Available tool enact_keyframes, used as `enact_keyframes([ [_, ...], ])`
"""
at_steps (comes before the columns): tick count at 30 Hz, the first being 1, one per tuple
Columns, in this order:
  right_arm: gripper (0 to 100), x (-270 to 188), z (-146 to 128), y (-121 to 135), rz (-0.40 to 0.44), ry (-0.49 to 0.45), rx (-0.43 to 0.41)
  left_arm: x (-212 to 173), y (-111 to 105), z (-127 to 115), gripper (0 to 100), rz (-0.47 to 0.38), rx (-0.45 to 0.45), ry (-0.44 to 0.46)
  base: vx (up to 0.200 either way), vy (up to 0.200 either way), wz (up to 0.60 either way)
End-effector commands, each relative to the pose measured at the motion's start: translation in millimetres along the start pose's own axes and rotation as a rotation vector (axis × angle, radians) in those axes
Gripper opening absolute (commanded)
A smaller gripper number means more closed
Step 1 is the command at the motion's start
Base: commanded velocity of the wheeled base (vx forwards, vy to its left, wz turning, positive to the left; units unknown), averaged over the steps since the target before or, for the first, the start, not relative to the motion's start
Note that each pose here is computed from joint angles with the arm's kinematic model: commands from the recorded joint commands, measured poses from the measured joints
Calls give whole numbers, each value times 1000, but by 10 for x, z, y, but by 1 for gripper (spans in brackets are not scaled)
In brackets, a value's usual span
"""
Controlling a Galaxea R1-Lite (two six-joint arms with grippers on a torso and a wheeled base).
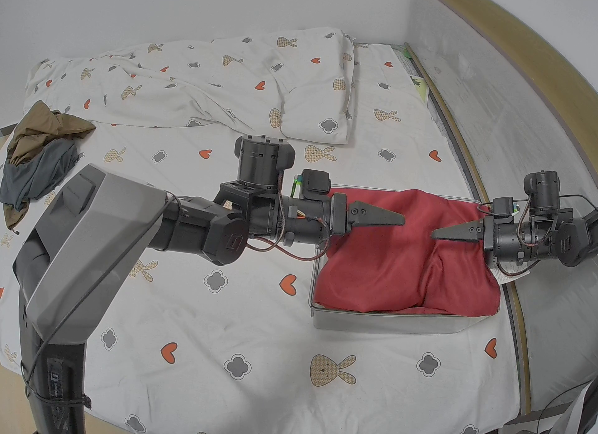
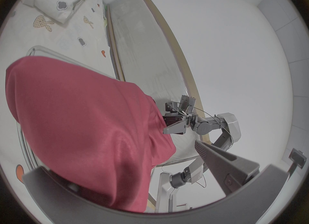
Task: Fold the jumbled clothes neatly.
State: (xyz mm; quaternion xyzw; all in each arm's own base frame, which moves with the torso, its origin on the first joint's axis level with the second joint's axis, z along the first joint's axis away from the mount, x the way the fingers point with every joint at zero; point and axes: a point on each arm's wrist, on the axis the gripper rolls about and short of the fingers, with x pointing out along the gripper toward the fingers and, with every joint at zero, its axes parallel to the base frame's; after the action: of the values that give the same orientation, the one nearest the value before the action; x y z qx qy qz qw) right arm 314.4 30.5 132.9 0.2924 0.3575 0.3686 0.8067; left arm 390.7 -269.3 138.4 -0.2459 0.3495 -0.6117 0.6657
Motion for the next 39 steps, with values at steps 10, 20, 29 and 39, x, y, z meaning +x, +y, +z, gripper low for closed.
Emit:
enact_keyframes([
  [10, 100, -12, -20, 19, 1, 2, -1, 26, -63, 18, 100, 217, 115, 3, 0, 0, 0],
  [20, 100, -12, -32, 6, -2, 4, 0, 7, -430, 153, 100, 263, 194, -28, 0, 0, 0],
  [29, 100, -9, -45, -8, -20, 2, -17, 72, -464, 104, 100, 327, 250, -19, 0, 0, 0],
  [39, 100, -11, -48, 2, -19, 2, -19, 69, -521, 94, 100, 472, 321, -6, 0, 0, 0],
])
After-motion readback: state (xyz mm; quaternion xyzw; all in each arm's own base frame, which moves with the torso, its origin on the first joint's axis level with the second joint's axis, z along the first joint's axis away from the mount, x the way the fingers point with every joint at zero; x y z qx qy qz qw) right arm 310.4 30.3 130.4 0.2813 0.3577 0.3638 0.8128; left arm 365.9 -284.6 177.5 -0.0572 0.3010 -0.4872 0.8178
